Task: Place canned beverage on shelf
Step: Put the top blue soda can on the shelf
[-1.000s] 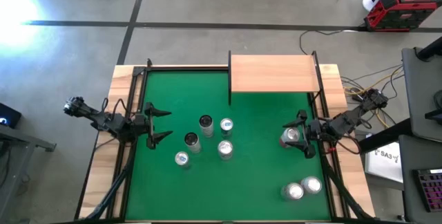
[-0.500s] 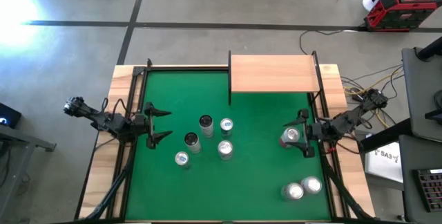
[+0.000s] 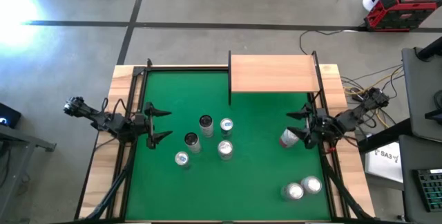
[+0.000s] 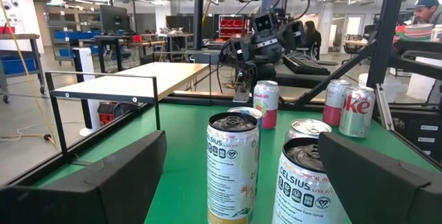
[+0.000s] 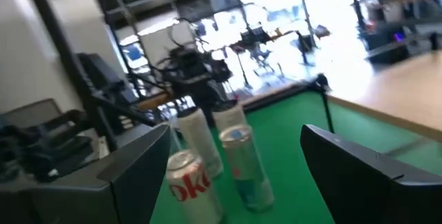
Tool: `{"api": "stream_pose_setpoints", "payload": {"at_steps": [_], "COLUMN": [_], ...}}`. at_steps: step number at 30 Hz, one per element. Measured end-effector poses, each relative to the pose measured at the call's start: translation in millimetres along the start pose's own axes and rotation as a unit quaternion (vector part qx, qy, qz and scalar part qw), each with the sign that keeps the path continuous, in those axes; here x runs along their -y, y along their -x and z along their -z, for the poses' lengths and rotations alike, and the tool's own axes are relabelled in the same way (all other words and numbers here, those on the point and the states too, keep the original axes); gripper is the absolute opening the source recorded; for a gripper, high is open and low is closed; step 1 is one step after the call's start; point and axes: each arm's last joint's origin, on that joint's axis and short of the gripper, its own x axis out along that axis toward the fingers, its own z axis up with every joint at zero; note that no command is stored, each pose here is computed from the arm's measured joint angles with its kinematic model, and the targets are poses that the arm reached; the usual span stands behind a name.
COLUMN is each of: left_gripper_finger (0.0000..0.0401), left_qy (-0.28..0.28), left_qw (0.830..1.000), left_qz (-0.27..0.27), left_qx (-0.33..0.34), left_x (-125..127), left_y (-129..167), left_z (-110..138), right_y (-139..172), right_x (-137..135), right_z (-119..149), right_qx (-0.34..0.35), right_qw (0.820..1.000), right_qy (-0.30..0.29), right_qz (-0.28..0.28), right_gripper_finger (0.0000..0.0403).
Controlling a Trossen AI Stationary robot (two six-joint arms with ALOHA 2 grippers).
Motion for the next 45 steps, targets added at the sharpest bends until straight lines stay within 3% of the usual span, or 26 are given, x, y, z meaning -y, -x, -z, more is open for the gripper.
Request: {"api": "stream_pose_setpoints", "payload": {"at_steps": [7, 11, 15, 23, 29, 40, 45], "left_gripper_finger": [0.0361, 0.0361, 0.0361, 0.0361, 0.0361, 0.0361, 0.0361], "left_qy": [0.000, 0.000, 0.000, 0.000, 0.000, -0.002, -0.002], "left_qw": [1.000, 1.000, 1.000, 1.000, 1.000, 1.000, 1.000], "left_qz": [0.000, 0.000, 0.000, 0.000, 0.000, 0.000, 0.000], "left_qx": [0.000, 0.000, 0.000, 0.001, 0.000, -0.002, -0.003], "left_x": [0.0, 0.0, 0.0, 0.0, 0.1, 0.2, 0.4], "left_y": [0.0, 0.0, -0.1, -0.1, -0.1, -0.4, -0.5], "left_z": [0.0, 0.0, 0.0, -0.2, -0.1, 0.4, 0.6], "right_y": [-18.5, -44.9, -67.9, -111.8, -126.5, -155.6, -175.7], "right_x": [-20.0, -36.7, -49.3, -70.5, -73.7, -83.6, -87.2], "right_z": [-34.4, -37.9, -39.9, -26.2, -2.8, -8.8, -14.8], "right_qx": [-0.033, -0.082, -0.121, -0.124, -0.093, -0.094, -0.157], "right_qw": [0.998, 0.990, 0.980, 0.955, 0.908, 0.907, 0.896], "right_qy": [-0.012, -0.003, -0.035, -0.155, -0.296, -0.274, -0.260], "right_qz": [0.051, 0.118, 0.152, 0.219, 0.283, 0.305, 0.325], "right_gripper_finger": [0.0315, 0.0315, 0.0315, 0.0315, 0.0315, 0.0315, 0.0315]}}
